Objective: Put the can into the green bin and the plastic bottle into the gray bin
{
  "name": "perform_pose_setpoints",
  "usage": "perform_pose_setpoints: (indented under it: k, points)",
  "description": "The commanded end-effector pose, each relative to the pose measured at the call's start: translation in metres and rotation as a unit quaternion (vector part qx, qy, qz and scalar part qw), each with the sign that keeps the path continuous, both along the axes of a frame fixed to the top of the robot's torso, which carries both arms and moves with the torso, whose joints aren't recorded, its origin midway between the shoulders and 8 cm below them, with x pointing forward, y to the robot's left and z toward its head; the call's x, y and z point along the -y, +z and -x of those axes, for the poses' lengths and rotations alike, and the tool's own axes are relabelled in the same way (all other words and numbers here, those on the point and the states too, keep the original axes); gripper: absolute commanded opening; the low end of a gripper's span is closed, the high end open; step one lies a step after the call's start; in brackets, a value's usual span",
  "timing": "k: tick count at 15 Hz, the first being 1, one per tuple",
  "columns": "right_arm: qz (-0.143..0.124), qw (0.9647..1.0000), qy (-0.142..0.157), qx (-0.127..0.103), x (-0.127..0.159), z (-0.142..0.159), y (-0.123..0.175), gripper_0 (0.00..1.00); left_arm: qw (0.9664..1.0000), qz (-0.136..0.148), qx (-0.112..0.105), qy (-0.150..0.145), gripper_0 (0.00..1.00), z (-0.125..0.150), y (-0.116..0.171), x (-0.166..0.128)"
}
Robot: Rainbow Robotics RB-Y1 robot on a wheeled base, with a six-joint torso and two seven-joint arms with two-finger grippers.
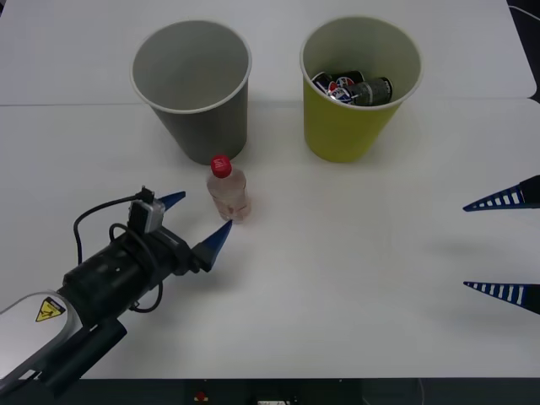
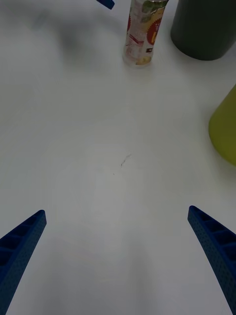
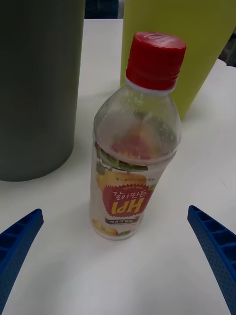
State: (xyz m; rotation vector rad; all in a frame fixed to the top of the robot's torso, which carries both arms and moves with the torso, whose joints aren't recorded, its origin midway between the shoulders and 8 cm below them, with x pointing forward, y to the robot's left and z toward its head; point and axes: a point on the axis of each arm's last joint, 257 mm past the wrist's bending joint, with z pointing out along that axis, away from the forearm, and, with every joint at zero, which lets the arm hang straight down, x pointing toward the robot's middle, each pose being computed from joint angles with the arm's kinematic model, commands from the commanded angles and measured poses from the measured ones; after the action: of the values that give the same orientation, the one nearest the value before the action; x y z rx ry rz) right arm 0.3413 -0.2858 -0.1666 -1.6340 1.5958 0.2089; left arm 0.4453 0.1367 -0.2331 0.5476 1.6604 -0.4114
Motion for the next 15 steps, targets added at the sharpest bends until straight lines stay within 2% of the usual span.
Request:
perform_pose_setpoints:
  k: [1, 10, 15]
  points:
    - [0.0, 1.0, 0.0, 0.0, 0.0, 0.0, 0.0, 1.0, 1.0, 0.0, 0.004, -0.005, 1.0, -0.007, -0.003, 0.014]
    - [0.0, 1.0, 0.0, 0.0, 0.0, 0.0, 0.0, 1.0, 0.9998, -0.007, 0.017, -0.007, 1.0, -0.044, -0.01, 0.043]
    - [0.0, 1.0, 0.0, 0.0, 0.0, 0.0, 0.0, 1.0, 0.9997, -0.009, 0.023, -0.007, 1.0, -0.053, -0.008, 0.05]
